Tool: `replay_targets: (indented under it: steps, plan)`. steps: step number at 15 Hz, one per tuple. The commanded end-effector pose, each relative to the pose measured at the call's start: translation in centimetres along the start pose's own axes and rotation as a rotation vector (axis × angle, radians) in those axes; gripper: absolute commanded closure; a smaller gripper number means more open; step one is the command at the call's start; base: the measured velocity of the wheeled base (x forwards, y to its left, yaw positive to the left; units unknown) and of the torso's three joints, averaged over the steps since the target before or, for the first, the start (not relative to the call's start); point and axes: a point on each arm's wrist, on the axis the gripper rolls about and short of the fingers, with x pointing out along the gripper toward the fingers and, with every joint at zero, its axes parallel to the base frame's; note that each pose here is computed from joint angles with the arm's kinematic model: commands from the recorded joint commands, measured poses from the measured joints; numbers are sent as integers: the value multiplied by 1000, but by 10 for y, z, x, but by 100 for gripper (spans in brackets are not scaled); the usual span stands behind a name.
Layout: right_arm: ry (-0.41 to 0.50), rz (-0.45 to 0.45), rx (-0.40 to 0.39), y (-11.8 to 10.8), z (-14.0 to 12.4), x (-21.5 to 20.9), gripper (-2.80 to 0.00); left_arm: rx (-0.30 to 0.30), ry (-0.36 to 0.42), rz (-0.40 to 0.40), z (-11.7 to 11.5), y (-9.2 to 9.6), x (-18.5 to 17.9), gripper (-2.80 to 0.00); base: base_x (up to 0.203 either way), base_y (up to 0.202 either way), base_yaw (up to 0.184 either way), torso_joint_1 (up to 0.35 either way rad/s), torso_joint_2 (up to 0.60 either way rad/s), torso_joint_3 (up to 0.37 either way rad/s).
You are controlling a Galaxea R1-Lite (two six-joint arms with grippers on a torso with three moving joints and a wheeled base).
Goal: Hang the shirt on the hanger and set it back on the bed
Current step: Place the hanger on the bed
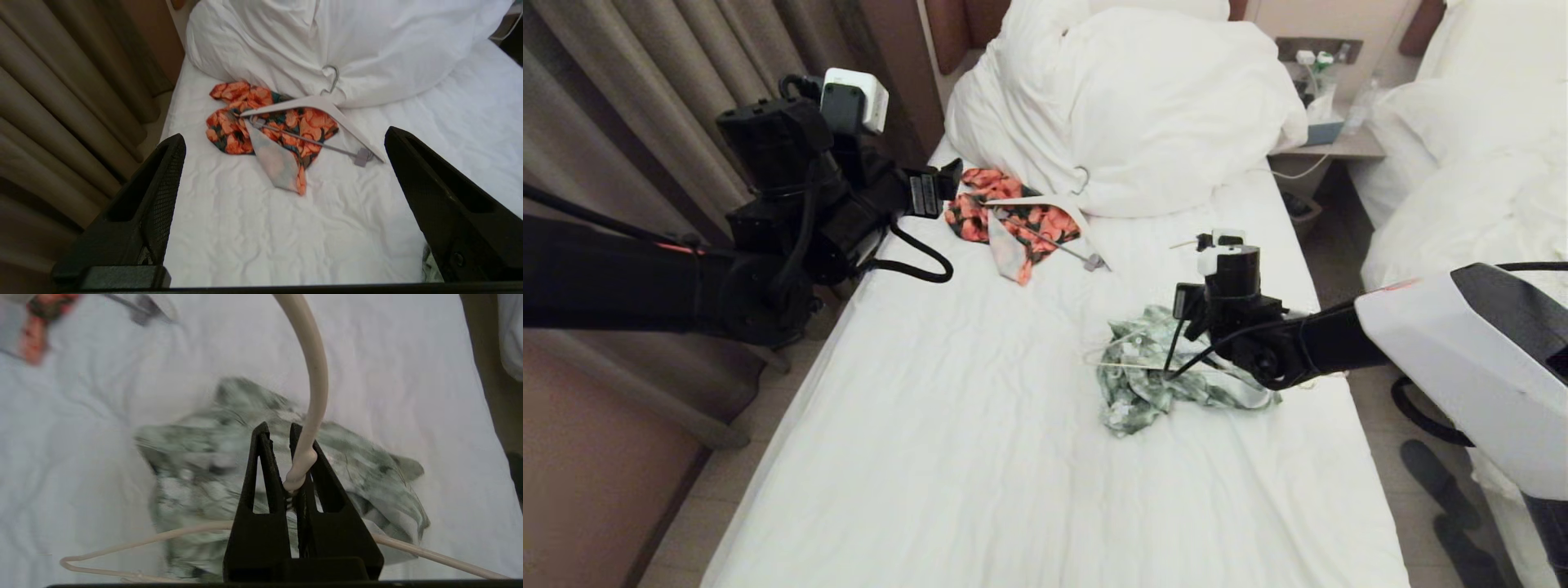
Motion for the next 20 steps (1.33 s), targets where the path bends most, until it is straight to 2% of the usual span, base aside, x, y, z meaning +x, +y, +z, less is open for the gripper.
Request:
replay_targets:
  steps: [1,2,3,7,10,12,13,14,15,16,18,20]
  plan:
    - [51,-26,-17,-9,-28,17,0,0,-5,5,1,1,0,-280,0,0,0,0,0,0]
    - [66,-34,-22,-12,-36,21,0,0,-5,5,1,1,0,-280,0,0,0,0,0,0]
    - [73,-41,-25,-14,-41,25,-280,0,-5,5,1,1,0,-280,0,0,0,0,0,0]
    - [59,-34,-17,-14,-30,18,-280,-1,-9,3,2,0,0,-280,0,0,0,0,0,0]
    - [89,-31,-43,-14,-29,-1,-280,-1,-10,5,3,1,-2,-280,0,0,0,0,0,0]
    - [100,-60,-79,-24,-24,-11,-280,4,4,1,0,2,-8,-280,0,0,0,0,0,0]
    - [96,-97,-100,-39,-17,-10,-92,5,-8,26,-2,9,-7,-280,0,0,0,0,0,0]
    - [91,-129,-97,-56,-9,-9,0,13,-15,51,-7,13,-3,-280,0,0,0,0,0,0]
    - [103,-140,-102,-66,-6,-15,0,25,-27,97,-9,26,-2,0,0,0,0,0,0,0]
    - [132,-138,-121,-72,-9,-24,0,33,-34,144,-10,40,-5,0,0,0,0,0,0,0]
    - [195,-138,-168,-85,-19,-48,0,39,-4,160,-15,45,-26,0,0,0,0,0,0,0]
    - [182,-121,-172,-93,-11,-85,0,50,45,166,-26,52,-57,0,0,0,0,0,0,0]
